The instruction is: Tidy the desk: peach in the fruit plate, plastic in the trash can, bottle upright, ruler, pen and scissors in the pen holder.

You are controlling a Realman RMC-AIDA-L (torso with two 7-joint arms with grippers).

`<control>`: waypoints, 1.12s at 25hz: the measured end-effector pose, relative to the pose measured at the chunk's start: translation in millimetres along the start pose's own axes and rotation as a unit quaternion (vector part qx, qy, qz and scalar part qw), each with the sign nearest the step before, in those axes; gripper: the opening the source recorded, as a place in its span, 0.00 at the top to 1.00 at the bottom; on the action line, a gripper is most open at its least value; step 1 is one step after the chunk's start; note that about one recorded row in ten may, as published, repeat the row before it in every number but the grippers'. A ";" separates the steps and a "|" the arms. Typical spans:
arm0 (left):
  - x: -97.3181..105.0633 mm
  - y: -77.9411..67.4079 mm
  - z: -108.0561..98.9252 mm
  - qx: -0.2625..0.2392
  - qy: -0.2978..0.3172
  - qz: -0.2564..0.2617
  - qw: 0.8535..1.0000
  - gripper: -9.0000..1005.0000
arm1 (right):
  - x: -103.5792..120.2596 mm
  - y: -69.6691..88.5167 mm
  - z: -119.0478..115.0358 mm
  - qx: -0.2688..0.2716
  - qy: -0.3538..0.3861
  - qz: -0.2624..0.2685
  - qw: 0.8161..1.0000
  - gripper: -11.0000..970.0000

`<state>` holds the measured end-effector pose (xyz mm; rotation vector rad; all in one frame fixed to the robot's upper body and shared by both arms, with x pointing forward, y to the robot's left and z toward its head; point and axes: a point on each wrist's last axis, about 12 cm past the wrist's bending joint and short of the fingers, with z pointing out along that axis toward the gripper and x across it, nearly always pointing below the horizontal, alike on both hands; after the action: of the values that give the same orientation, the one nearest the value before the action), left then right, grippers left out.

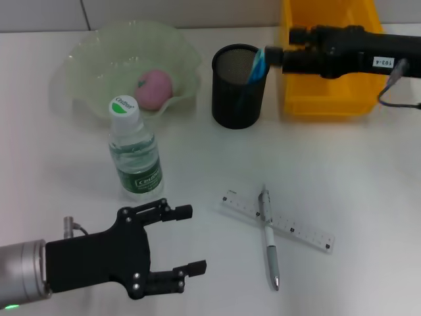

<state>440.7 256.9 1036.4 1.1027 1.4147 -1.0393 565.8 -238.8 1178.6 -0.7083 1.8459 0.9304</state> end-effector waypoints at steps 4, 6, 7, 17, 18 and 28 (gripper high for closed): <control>3.5 -4.7 -4.0 0.002 0.002 -0.011 1.000 0.21 | -30.9 11.8 -0.8 0.043 0.194 0.016 0.980 0.17; 5.3 -6.2 -5.1 0.004 0.007 -0.014 1.000 0.21 | -43.3 18.4 11.1 0.059 0.315 0.016 0.947 0.16; 5.6 -6.5 -5.1 0.005 0.008 -0.015 1.000 0.21 | -43.3 18.4 11.1 0.059 0.315 0.016 0.947 0.16; 8.3 -6.1 -4.5 0.017 0.028 -0.027 0.999 0.21 | -21.7 42.0 65.8 -0.016 0.431 -0.093 0.897 0.16; 8.1 -5.8 -4.2 0.017 0.028 -0.026 0.999 0.21 | -18.2 43.9 70.3 -0.023 0.434 -0.097 0.895 0.16; 8.1 -3.4 -2.9 0.019 0.034 -0.029 0.999 0.21 | 7.8 52.6 98.3 -0.060 0.441 -0.112 0.888 0.17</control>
<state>436.3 259.8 1028.9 1.1399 1.4936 -1.0818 568.1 -128.9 1158.9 -1.5772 2.4025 0.5973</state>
